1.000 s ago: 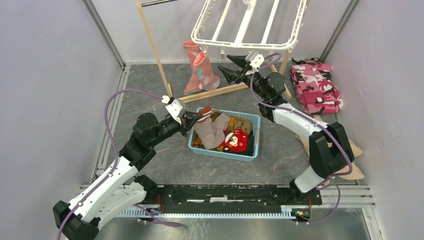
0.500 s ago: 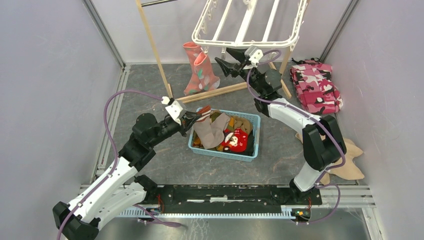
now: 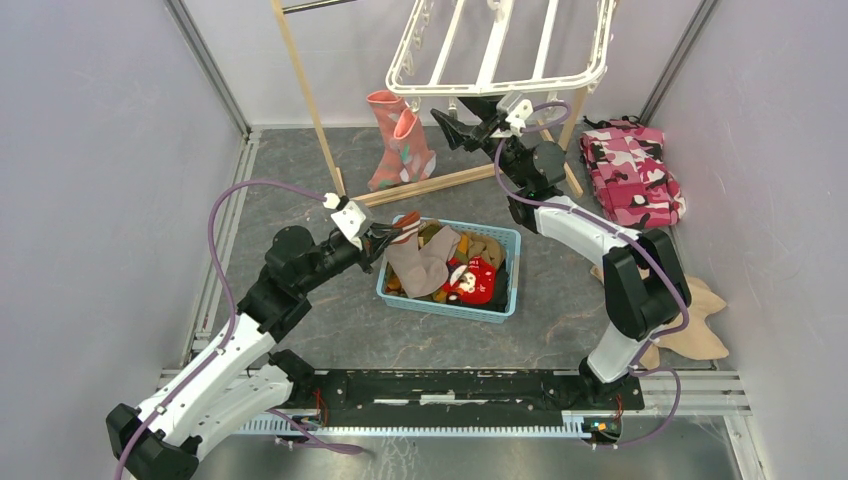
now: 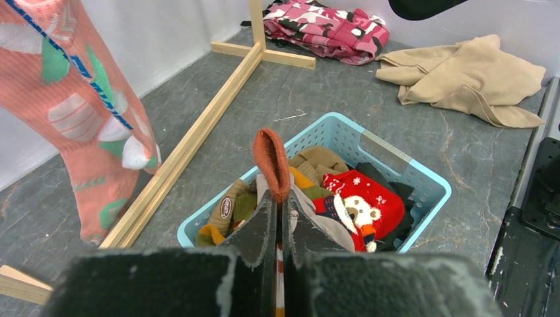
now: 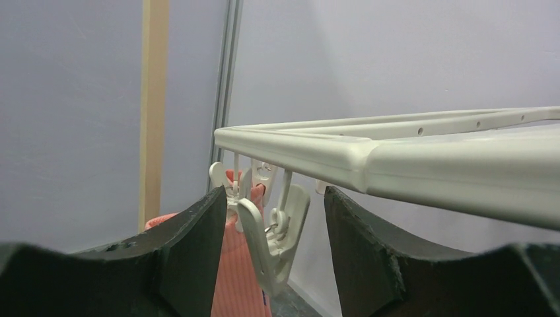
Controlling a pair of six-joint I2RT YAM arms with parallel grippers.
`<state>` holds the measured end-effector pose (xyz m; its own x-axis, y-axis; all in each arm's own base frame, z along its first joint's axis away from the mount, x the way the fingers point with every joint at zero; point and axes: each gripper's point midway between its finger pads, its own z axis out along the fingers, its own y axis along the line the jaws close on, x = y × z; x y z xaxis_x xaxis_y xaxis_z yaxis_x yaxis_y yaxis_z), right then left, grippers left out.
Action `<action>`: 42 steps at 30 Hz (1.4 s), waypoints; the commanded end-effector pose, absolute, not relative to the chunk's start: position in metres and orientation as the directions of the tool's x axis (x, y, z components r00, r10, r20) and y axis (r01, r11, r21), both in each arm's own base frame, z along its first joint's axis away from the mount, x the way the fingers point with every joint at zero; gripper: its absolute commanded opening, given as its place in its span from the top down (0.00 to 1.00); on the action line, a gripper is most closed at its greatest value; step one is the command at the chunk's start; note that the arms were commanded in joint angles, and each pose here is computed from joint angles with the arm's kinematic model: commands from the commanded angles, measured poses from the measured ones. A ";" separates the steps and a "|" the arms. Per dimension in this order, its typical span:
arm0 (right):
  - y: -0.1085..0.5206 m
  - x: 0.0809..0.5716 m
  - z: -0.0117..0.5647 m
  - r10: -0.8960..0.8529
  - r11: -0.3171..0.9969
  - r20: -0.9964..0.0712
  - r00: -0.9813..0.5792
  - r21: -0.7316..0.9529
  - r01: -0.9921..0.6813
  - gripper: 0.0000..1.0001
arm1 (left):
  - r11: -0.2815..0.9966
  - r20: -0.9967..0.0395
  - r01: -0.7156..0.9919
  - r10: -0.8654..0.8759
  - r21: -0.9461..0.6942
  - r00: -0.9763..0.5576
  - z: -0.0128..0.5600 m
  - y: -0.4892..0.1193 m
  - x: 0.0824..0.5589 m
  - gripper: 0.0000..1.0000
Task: Clip the socks to the hanger
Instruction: Open the clamp at the hanger.
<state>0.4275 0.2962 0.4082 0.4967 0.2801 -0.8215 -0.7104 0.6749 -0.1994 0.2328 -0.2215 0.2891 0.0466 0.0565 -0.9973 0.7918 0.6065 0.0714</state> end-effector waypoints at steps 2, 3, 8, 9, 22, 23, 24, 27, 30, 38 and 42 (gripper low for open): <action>0.295 0.417 0.427 0.328 0.666 -0.773 0.543 -0.218 -0.713 0.38 | 0.602 -0.993 0.790 0.063 0.117 0.099 0.295 -0.220 0.234 0.98; 0.294 0.416 0.428 0.330 0.665 -0.771 0.544 -0.219 -0.714 0.38 | 0.602 -0.993 0.790 0.063 0.118 0.100 0.296 -0.220 0.235 0.98; 0.296 0.413 0.427 0.336 0.654 -0.769 0.544 -0.225 -0.722 0.40 | 0.601 -0.993 0.790 0.065 0.118 0.099 0.295 -0.220 0.235 0.98; 0.296 0.412 0.426 0.338 0.651 -0.770 0.541 -0.225 -0.726 0.41 | 0.601 -0.993 0.791 0.065 0.119 0.100 0.295 -0.220 0.235 0.98; 0.297 0.407 0.429 0.355 0.638 -0.764 0.539 -0.224 -0.737 0.45 | 0.606 -0.993 0.786 0.067 0.121 0.101 0.296 -0.218 0.236 0.98; 0.297 0.407 0.429 0.356 0.636 -0.764 0.538 -0.225 -0.739 0.45 | 0.605 -0.992 0.787 0.068 0.123 0.103 0.296 -0.219 0.236 0.98; 0.297 0.407 0.429 0.356 0.636 -0.763 0.539 -0.224 -0.739 0.46 | 0.604 -0.992 0.787 0.068 0.122 0.102 0.296 -0.219 0.236 0.98; 0.298 0.408 0.429 0.357 0.635 -0.767 0.534 -0.220 -0.741 0.48 | 0.606 -0.992 0.786 0.068 0.122 0.101 0.295 -0.218 0.236 0.98; 0.297 0.408 0.430 0.357 0.635 -0.766 0.535 -0.221 -0.740 0.51 | 0.606 -0.992 0.786 0.068 0.123 0.102 0.296 -0.218 0.236 0.98; 0.297 0.408 0.431 0.355 0.635 -0.769 0.531 -0.219 -0.741 0.63 | 0.605 -0.993 0.786 0.071 0.122 0.099 0.294 -0.218 0.237 0.98; 0.298 0.409 0.430 0.354 0.635 -0.772 0.528 -0.216 -0.742 0.75 | 0.606 -0.993 0.786 0.070 0.121 0.099 0.294 -0.218 0.237 0.98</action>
